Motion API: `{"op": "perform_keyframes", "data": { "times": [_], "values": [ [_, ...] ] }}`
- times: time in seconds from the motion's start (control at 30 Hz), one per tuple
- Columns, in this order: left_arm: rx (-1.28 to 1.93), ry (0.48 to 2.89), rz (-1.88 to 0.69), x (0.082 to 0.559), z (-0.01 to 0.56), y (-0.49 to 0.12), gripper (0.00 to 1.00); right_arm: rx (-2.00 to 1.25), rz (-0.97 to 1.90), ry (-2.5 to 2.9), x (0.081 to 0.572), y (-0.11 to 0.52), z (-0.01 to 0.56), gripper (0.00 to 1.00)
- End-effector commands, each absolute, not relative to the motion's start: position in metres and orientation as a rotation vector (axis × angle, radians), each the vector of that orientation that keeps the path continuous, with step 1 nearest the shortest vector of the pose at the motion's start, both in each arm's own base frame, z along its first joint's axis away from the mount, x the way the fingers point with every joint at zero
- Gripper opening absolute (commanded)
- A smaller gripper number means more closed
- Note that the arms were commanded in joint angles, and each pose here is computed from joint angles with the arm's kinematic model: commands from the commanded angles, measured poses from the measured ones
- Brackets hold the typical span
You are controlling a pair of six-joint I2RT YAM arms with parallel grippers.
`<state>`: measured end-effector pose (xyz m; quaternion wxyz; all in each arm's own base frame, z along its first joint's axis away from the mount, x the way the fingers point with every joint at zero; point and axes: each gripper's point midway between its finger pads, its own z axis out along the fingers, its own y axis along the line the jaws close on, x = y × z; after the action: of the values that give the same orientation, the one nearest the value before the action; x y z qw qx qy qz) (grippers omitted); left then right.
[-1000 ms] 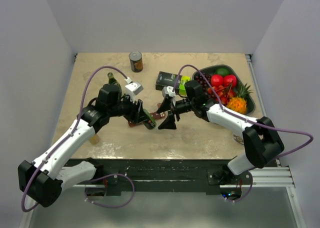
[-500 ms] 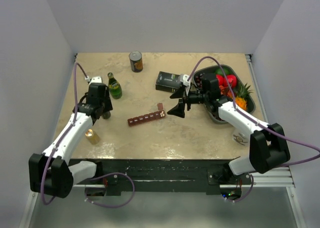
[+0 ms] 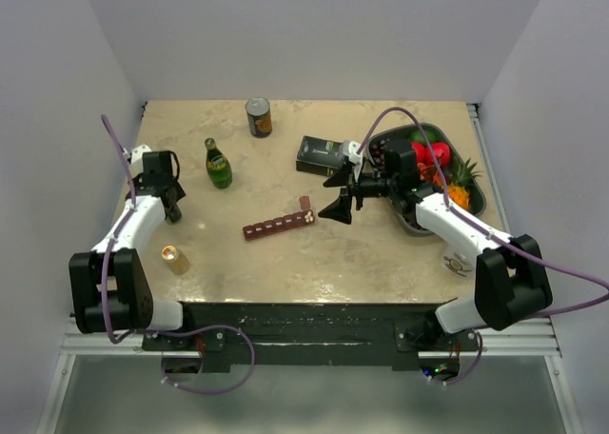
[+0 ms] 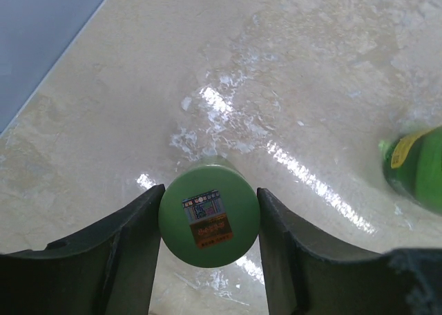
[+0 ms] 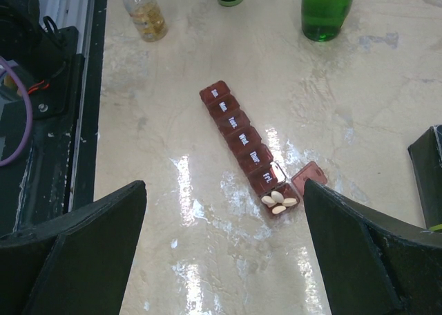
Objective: Sort the pills into containers
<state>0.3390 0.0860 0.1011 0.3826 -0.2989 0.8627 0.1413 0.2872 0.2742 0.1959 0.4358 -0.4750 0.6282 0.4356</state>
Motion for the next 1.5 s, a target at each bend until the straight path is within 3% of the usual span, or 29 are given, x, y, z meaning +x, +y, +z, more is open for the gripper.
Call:
{"op": "perform_keyframes", "data": {
  "times": [0.0, 0.03, 0.07, 0.17, 0.4, 0.6, 0.87, 1.23, 1.47],
  "values": [
    [-0.864, 2.124, 0.318, 0.353, 0.115, 0.101, 0.44, -1.190, 1.067, 1.494, 0.288, 0.277, 0.214, 0.99],
    [-0.861, 2.127, 0.309, 0.352, 0.115, 0.100, 0.55, -1.191, 1.069, 1.493, 0.288, 0.277, 0.215, 0.99],
    [-0.859, 2.122, 0.301, 0.353, 0.117, 0.099, 0.72, -1.191, 1.067, 1.492, 0.288, 0.276, 0.214, 0.99],
    [-0.837, 2.117, 0.272, 0.351, 0.125, 0.095, 0.99, -1.190, 1.065, 1.498, 0.289, 0.276, 0.213, 0.99],
    [-0.666, 2.070, 0.207, 0.342, 0.171, 0.079, 0.99, -1.200, 1.047, 1.507, 0.291, 0.275, 0.208, 0.99],
    [0.023, 2.052, -0.243, 0.337, 0.206, -0.044, 0.95, -1.207, 1.010, 1.535, 0.297, 0.274, 0.201, 0.99],
    [0.677, 1.939, -0.488, 0.303, 0.184, -0.168, 0.94, -1.238, 0.982, 1.550, 0.300, 0.264, 0.189, 0.99],
    [1.073, 1.729, -0.485, 0.271, 0.142, -0.194, 0.93, -1.225, 1.000, 1.618, 0.308, 0.262, 0.175, 0.99],
    [1.239, 1.778, -0.425, 0.265, 0.105, -0.201, 0.91, -1.229, 1.011, 1.623, 0.307, 0.263, 0.172, 0.99]
  ]
}}
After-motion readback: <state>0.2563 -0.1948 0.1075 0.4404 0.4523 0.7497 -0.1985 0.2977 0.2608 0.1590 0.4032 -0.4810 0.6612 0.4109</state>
